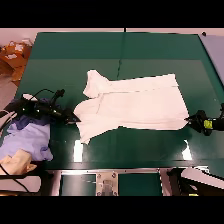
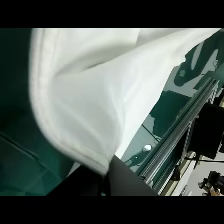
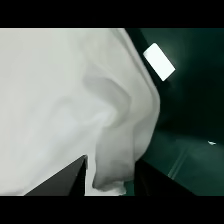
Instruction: Fold the shirts.
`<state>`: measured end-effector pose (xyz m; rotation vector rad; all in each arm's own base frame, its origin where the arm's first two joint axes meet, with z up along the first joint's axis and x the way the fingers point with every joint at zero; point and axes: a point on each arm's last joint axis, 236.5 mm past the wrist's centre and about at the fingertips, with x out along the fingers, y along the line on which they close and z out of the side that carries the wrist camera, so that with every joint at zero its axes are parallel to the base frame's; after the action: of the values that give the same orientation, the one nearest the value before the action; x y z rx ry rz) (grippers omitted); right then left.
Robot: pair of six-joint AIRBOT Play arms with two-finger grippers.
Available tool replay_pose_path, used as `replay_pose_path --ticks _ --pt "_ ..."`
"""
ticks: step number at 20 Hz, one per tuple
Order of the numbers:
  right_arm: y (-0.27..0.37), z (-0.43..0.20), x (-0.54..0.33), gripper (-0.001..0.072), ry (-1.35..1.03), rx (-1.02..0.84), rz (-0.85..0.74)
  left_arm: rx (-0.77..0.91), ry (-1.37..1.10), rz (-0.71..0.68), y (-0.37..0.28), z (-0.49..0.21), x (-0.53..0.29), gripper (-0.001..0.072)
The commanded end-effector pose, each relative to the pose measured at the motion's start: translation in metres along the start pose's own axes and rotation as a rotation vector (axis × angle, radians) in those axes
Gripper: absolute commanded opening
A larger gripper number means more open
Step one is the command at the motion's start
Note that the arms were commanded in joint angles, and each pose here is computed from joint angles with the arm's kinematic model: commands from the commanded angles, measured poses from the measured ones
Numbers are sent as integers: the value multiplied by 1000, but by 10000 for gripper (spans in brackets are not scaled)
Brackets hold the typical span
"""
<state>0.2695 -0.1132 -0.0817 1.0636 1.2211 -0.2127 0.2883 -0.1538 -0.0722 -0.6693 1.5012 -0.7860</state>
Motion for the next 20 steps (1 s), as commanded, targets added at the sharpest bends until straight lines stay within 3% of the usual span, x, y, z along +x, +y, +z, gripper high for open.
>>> replay_pose_path --ticks 1,3,8,13,17,20 --pt "-7 11 -1 337 -45 23 -30 2 7 -5 -2 -1 0 24" --pt "-12 15 -4 311 -64 38 -31 2 6 -4 -1 -1 0 24" --pt "-14 21 -8 15 -85 44 -30 2 -9 6 1 2 0 24" --pt "46 52 -56 15 -172 -109 40 130 -145 43 -45 36 -43 22" --pt "156 82 -154 15 -441 -271 242 437 -420 99 -176 74 -148 22" --pt "256 60 -252 14 -630 -393 521 701 -666 143 -294 58 -234 23"
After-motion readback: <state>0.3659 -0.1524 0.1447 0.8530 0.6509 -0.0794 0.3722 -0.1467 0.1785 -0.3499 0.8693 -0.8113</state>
